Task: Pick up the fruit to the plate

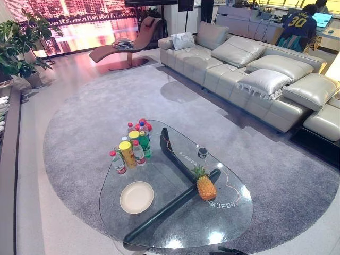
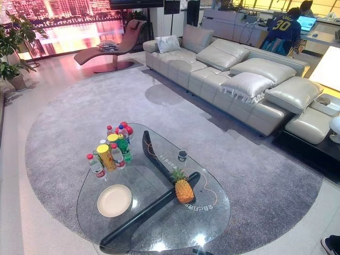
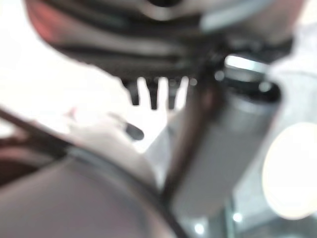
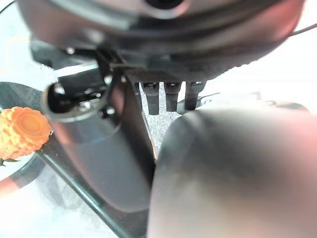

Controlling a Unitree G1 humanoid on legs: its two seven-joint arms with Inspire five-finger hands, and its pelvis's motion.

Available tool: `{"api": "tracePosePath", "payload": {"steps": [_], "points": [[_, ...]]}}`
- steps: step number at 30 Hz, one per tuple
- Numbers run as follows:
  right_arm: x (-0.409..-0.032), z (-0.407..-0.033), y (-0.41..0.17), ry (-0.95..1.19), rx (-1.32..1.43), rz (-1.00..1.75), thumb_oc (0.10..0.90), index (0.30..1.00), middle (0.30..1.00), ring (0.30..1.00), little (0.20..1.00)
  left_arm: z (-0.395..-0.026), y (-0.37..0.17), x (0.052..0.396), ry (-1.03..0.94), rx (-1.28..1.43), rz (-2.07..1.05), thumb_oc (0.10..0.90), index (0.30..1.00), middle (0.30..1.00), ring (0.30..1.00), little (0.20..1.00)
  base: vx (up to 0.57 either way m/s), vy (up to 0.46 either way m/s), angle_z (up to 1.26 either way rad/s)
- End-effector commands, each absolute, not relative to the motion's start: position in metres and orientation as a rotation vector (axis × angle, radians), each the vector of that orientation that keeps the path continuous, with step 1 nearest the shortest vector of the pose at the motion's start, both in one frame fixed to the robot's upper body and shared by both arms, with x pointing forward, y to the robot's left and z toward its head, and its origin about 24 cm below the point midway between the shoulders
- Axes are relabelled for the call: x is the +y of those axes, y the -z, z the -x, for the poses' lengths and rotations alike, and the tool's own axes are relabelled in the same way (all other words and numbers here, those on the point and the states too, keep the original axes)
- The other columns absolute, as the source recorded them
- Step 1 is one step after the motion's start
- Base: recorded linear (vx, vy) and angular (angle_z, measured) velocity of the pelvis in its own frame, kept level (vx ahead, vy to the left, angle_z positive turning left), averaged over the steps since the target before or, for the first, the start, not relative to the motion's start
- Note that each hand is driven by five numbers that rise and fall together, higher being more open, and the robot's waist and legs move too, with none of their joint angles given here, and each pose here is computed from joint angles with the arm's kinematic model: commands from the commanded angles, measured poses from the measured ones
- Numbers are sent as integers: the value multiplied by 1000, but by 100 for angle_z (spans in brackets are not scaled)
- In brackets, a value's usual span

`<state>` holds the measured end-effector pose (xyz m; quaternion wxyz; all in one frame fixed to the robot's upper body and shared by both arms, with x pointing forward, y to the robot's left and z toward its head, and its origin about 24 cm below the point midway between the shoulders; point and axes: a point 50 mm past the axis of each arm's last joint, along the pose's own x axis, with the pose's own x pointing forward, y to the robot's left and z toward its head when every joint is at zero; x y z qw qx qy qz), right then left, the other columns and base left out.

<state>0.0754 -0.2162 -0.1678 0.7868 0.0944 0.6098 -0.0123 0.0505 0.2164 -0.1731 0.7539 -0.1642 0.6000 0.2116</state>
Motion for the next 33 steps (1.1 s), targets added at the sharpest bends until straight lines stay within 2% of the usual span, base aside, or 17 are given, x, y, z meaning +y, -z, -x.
{"api": "tracePosePath", "payload": {"steps": [1, 17, 30, 33], "points": [[-208, -59, 172, -33, 1433, -167, 800, 900, 900, 900, 900, -72, 173, 204, -407, 1274, 357, 800, 900, 900, 900, 900, 0, 0, 0], [-211, -53, 173, -2, 1413, -86, 800, 900, 900, 900, 900, -74, 173, 202, -434, 1270, 377, 800, 900, 900, 900, 900, 0, 0, 0], [-248, -75, 163, 294, 1310, -2, 800, 900, 900, 900, 900, -65, 172, 217, -431, 1288, 332, 800, 900, 900, 900, 900, 31, -23, 0], [-260, -93, 156, 411, 1190, 7, 800, 900, 900, 900, 900, -62, 170, 226, -432, 1285, 300, 800, 900, 900, 900, 900, 35, -77, 0]]}}
